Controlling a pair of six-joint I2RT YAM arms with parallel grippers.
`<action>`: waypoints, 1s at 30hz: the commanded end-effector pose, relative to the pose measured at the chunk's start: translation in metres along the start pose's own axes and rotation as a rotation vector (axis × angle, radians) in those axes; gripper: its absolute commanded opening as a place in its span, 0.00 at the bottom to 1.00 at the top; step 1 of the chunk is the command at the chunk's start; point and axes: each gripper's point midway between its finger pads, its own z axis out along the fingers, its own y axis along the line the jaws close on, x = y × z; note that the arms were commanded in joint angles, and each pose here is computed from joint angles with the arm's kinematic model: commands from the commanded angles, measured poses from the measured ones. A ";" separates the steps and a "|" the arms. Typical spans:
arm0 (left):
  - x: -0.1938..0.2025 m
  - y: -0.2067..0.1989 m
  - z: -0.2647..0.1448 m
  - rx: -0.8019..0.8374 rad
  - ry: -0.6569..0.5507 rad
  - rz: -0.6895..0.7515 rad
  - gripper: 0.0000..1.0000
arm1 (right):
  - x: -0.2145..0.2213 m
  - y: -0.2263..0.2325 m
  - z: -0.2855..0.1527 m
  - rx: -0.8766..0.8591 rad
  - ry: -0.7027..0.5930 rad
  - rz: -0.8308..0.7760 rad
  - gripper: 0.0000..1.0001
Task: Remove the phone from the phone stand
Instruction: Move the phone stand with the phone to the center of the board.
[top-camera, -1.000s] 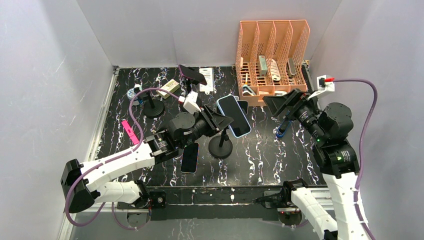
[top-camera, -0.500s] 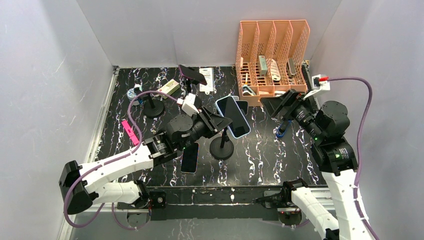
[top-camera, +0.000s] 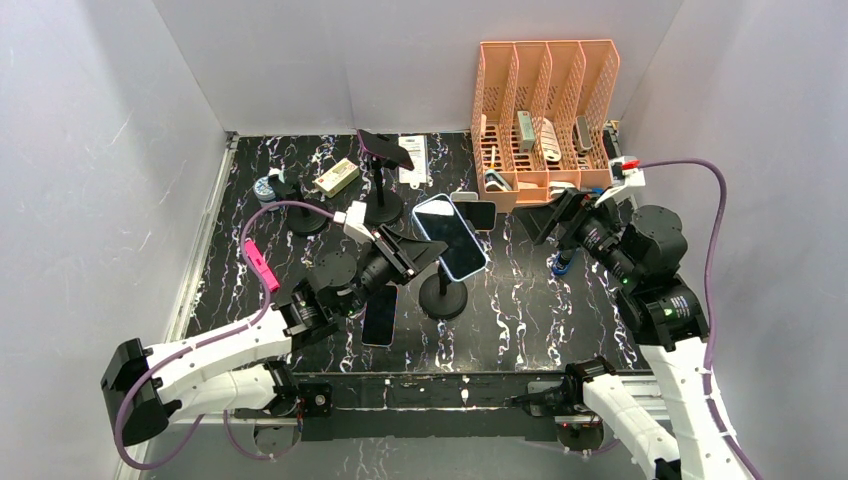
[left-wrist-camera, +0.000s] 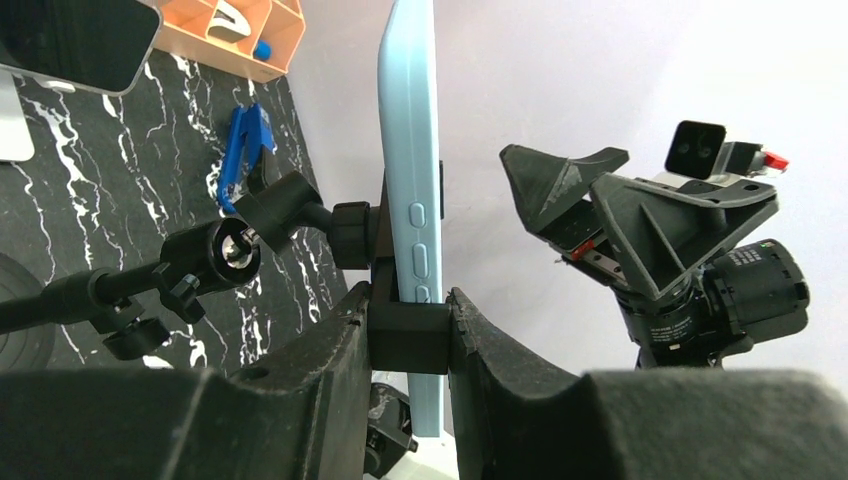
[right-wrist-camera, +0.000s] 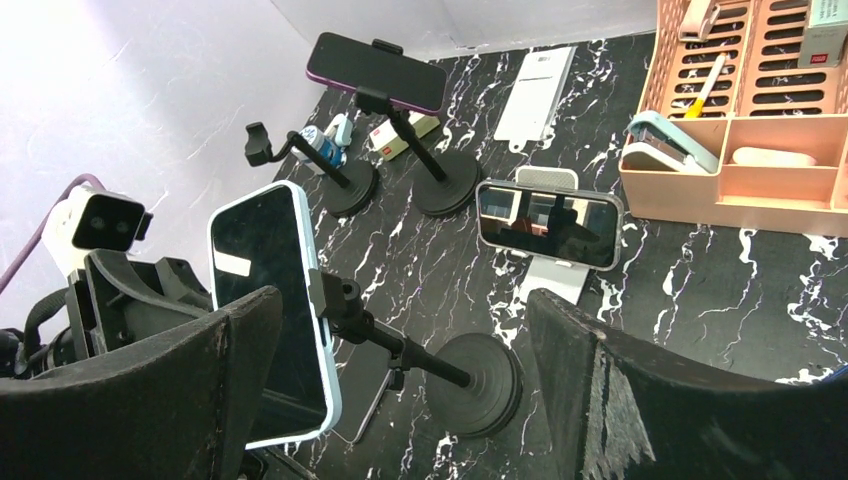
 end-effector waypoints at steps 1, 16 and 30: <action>-0.010 0.009 0.003 0.023 -0.053 -0.001 0.00 | -0.002 0.010 0.001 -0.054 -0.008 -0.026 0.99; -0.002 0.020 0.008 0.056 -0.009 0.013 0.03 | 0.002 0.015 -0.001 -0.089 0.004 -0.031 0.99; 0.003 0.037 0.012 -0.066 0.047 0.145 0.34 | 0.006 0.015 -0.007 -0.090 0.012 -0.034 0.99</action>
